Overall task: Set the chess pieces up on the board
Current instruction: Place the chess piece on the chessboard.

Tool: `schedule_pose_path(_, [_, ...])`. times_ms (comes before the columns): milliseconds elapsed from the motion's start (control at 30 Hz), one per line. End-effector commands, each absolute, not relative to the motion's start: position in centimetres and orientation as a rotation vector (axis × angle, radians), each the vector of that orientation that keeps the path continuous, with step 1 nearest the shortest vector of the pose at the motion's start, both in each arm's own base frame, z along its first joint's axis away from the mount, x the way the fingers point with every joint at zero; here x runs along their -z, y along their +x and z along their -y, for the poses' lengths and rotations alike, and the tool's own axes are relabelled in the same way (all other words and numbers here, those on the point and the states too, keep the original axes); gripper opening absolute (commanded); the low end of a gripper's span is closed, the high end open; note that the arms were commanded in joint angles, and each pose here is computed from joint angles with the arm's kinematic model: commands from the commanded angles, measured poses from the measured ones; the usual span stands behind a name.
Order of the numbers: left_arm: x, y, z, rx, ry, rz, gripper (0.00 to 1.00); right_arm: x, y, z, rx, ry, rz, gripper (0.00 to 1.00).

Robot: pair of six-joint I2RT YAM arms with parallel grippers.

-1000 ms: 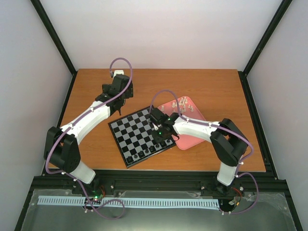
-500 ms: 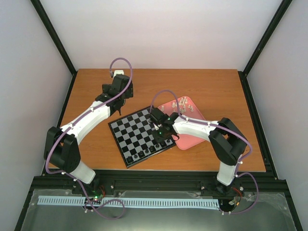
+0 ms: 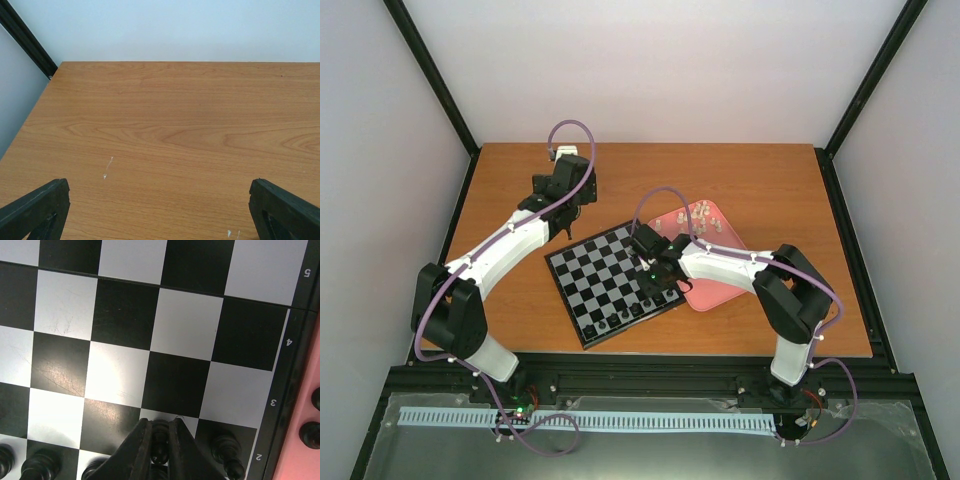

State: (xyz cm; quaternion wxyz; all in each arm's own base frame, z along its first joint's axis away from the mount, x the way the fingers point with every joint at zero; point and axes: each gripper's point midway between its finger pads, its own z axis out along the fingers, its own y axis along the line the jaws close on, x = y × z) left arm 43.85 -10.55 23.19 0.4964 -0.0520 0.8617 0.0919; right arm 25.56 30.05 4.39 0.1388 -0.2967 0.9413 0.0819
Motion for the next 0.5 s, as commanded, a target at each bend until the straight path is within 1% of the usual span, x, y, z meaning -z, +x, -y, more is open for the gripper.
schedule_pose_path(0, [-24.30,43.92,11.07,-0.204,-0.111,-2.063,1.00,-4.07,25.72,-29.79,-0.226,-0.847,-2.720,0.11])
schedule_pose_path(300, [-24.30,43.77,11.01,-0.203,-0.112,-2.063,1.00,-3.95,25.70,-29.60,-0.217,-0.844,-2.722,0.12])
schedule_pose_path(467, [-24.37,43.77,11.03,-0.201,-0.112,-2.062,1.00,-4.03,25.75,-29.66,-0.218,-0.844,-2.719,0.16])
